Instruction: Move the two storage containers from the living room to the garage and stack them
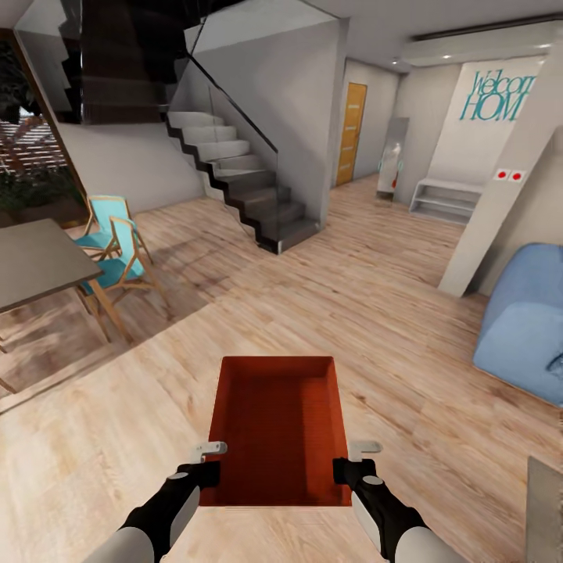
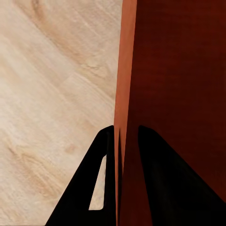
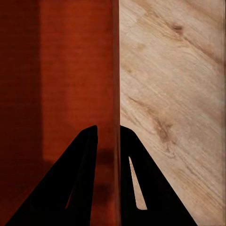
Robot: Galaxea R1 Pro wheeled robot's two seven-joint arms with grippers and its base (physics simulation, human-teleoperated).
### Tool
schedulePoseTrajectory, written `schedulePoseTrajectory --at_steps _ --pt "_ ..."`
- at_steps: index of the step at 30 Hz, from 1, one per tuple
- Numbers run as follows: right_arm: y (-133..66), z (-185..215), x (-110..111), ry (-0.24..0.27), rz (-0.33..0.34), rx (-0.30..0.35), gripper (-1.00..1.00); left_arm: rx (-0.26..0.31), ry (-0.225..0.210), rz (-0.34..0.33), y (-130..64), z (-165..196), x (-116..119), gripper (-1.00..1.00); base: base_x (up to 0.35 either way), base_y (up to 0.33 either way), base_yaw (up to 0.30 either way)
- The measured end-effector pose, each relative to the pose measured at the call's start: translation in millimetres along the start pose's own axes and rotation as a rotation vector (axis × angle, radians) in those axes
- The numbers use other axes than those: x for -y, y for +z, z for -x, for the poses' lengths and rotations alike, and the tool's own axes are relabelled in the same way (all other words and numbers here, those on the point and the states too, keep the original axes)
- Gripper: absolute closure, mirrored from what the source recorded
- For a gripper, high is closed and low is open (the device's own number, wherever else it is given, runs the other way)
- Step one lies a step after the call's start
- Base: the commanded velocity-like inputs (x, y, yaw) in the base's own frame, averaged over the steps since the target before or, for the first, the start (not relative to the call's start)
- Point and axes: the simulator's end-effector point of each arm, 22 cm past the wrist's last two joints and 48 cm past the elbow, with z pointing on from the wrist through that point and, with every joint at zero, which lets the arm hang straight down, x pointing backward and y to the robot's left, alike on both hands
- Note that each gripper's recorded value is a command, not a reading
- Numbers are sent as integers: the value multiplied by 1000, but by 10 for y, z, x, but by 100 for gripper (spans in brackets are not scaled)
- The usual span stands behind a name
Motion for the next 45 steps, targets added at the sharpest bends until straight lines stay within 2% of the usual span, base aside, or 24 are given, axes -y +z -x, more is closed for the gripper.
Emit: schedulePoseTrajectory --at_steps 45 --pt "-1 -17 -2 1 0 -2 100 -2 2 1 0 -11 -3 100 335 0 -12"
